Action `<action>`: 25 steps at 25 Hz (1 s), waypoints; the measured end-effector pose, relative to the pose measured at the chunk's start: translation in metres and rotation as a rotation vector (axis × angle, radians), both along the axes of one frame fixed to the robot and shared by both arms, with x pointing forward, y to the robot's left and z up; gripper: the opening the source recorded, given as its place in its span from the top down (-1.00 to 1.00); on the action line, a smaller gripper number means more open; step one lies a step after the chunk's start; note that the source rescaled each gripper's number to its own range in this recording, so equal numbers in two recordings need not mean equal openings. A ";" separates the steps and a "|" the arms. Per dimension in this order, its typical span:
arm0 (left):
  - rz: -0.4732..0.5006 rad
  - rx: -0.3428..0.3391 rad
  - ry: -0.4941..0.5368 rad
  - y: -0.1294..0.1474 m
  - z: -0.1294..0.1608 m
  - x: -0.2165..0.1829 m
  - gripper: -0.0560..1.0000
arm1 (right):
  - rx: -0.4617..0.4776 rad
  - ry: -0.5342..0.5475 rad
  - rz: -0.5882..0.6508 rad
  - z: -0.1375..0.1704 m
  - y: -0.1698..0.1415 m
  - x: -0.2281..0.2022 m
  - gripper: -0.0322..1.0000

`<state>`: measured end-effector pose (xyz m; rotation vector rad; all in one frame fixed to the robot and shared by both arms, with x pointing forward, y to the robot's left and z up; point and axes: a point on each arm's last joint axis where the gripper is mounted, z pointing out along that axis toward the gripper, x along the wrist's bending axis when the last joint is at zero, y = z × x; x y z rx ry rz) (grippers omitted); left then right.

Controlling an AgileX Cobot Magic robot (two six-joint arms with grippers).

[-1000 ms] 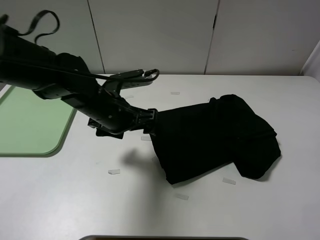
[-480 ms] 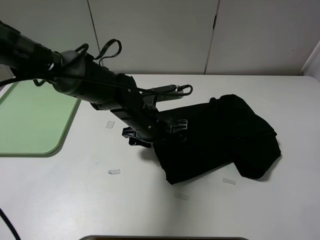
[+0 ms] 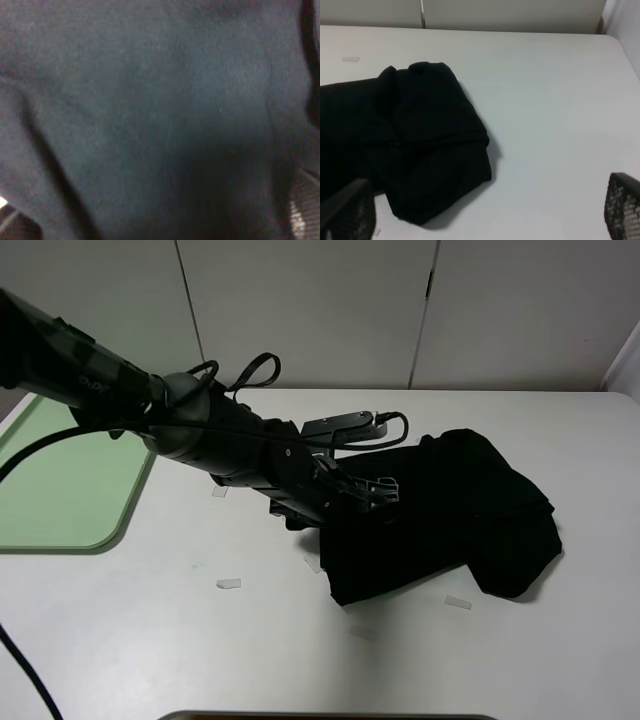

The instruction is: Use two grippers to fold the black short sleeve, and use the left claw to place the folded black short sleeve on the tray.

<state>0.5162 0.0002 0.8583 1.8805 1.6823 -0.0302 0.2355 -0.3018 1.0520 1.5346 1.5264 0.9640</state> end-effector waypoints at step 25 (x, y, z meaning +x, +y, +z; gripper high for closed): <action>-0.058 0.015 0.054 0.015 0.024 0.002 0.80 | 0.000 -0.001 0.000 0.000 0.000 0.000 -1.00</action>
